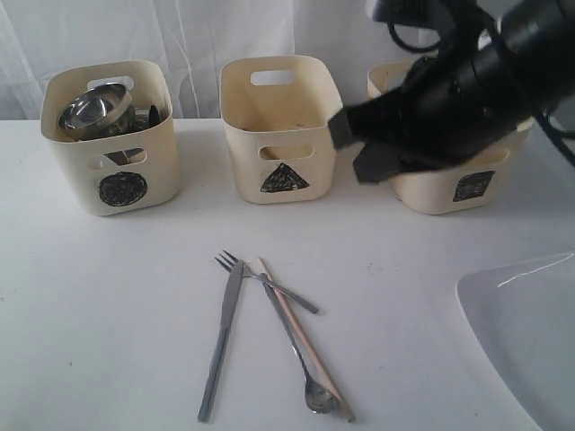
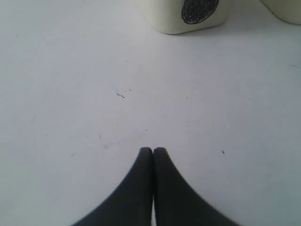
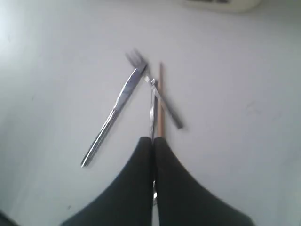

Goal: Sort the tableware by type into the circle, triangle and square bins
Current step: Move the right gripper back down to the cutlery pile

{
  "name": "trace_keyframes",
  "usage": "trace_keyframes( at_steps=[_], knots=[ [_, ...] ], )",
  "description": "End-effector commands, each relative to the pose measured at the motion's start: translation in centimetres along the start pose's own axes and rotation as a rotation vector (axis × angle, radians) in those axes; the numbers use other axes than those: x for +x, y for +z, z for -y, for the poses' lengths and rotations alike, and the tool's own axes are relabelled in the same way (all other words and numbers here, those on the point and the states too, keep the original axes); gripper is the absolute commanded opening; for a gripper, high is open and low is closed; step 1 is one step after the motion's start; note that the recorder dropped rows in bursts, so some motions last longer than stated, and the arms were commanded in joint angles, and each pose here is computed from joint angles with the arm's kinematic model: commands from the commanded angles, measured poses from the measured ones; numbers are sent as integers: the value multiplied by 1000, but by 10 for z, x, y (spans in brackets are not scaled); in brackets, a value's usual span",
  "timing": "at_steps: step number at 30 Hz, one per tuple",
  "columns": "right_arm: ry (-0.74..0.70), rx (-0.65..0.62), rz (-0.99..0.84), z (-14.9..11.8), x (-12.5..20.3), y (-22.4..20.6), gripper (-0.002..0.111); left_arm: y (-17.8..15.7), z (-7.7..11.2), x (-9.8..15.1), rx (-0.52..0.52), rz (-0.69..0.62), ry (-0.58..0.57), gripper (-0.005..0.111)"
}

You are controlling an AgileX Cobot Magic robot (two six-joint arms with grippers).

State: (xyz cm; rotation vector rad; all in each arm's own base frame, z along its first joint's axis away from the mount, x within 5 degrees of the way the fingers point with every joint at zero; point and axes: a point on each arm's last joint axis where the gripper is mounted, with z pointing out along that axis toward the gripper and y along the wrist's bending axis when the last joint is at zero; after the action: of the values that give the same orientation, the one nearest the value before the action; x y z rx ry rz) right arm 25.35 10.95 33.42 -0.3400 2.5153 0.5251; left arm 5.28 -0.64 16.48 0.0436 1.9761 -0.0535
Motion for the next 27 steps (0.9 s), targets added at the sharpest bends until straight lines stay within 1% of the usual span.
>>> trace_keyframes(
  at_steps=[1, 3, 5, 8, 10, 14, 18, 20, 22, 24, 25, 26, 27],
  knots=[
    [40, -47, -111, -27, 52, 10, 0, 1, 0, 1, 3, -6, -15, 0],
    [24, -25, -191, -34, 73, 23, 0, 1, 0, 1, 3, -6, -15, 0],
    [-18, 38, -252, -36, 86, 41, 0, 1, 0, 1, 3, -6, -15, 0],
    [-132, 150, -289, -36, 93, 68, 0, 1, 0, 1, 3, -6, -15, 0],
    [-211, 189, -282, -35, 90, 86, 0, 1, 0, 1, 3, -6, -15, 0],
    [-318, 154, -144, -41, 73, 117, 0, 1, 0, 1, 3, -6, -15, 0],
    [-433, 93, -6, -50, 56, 129, 1, 1, 0, 1, 3, -6, -15, 0],
    [-489, 90, -1, -51, 53, 132, 9, 1, 0, 1, 3, -6, -15, 0],
    [-599, 92, -14, -52, 51, 137, 21, 1, 0, 1, 3, -6, -15, 0],
    [-711, 98, -32, -53, 47, 144, 37, 1, 0, 1, 3, -6, -15, 0],
    [-713, 108, -51, -52, 44, 145, 41, 1, 0, 1, 3, -6, -15, 0],
    [-681, 124, -86, -51, 40, 148, 46, 1, 0, 1, 3, -6, -15, 0],
    [-625, 147, -136, -48, 36, 151, 47, 1, 0, 1, 3, -6, -15, 0]
  ],
)
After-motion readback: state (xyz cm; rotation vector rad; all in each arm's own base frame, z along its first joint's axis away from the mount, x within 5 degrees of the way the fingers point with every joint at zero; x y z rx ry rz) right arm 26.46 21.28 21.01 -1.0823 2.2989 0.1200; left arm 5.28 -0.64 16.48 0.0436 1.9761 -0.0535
